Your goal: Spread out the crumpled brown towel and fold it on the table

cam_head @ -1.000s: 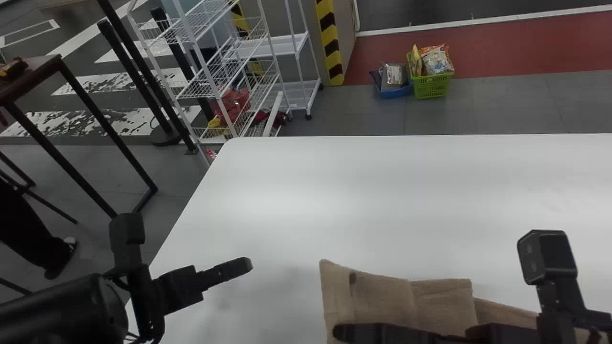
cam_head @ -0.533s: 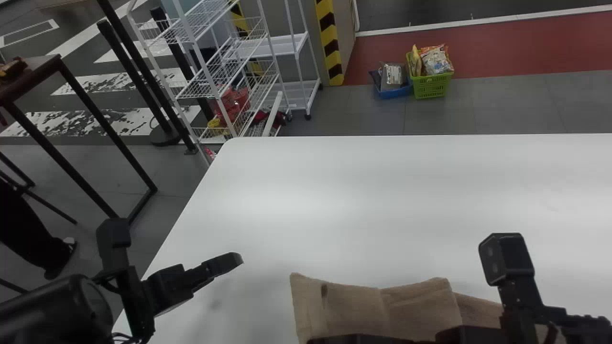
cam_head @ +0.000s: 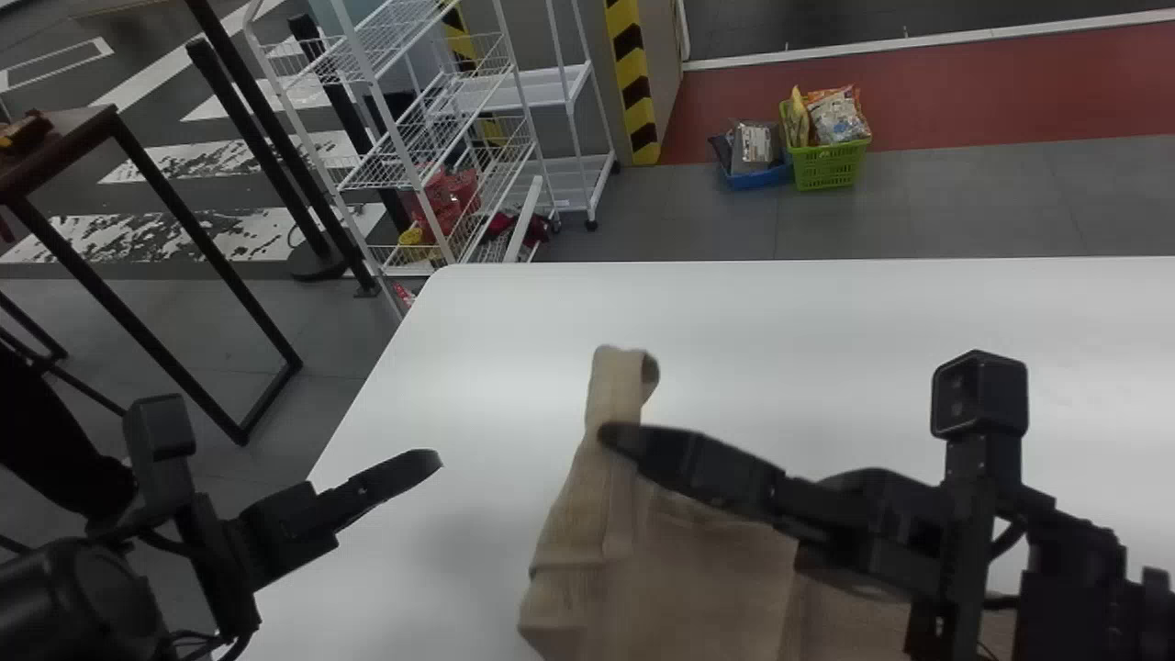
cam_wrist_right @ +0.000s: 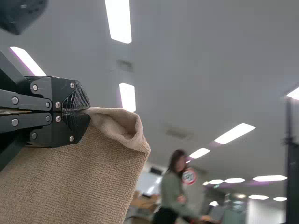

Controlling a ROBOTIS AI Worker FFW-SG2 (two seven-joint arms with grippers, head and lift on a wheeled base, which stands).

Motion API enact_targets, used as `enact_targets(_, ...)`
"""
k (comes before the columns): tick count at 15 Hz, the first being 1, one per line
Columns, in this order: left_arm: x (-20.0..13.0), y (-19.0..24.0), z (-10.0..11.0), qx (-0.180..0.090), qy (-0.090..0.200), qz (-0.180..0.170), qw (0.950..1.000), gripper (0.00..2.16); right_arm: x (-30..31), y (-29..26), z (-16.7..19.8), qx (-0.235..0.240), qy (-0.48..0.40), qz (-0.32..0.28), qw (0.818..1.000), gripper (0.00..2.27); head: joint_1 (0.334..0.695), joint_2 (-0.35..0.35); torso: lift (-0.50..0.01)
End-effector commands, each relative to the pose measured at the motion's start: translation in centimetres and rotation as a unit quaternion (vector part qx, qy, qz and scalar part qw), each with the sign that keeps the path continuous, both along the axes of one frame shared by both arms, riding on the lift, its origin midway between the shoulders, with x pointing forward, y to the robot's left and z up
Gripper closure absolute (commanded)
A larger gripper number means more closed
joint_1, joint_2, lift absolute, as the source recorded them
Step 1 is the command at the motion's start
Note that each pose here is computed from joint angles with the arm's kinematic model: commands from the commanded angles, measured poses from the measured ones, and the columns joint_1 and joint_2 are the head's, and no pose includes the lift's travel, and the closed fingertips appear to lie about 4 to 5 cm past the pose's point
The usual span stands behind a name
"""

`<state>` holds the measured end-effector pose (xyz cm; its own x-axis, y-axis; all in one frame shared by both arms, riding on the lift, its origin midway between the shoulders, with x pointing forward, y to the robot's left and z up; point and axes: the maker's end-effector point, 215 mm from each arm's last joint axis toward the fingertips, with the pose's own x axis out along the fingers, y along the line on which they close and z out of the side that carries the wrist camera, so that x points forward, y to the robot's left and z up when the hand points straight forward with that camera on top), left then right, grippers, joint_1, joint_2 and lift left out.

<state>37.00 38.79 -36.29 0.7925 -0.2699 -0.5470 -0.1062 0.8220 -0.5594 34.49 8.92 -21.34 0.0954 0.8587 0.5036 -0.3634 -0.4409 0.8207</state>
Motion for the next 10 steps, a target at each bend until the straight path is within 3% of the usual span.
enact_targets(1,0.0,-0.3,-0.1,-0.001,0.003,-0.001,1.0,0.08,2.1,-0.7,1.0,0.033,0.005,-0.031,0.999,1.29,0.695,0.35,-0.127)
enact_targets(10,0.3,-1.0,-0.7,0.004,0.011,-0.008,0.9999,0.08,-6.2,-1.1,-0.6,-0.026,0.01,0.007,1.0,1.3,0.695,0.35,-0.127)
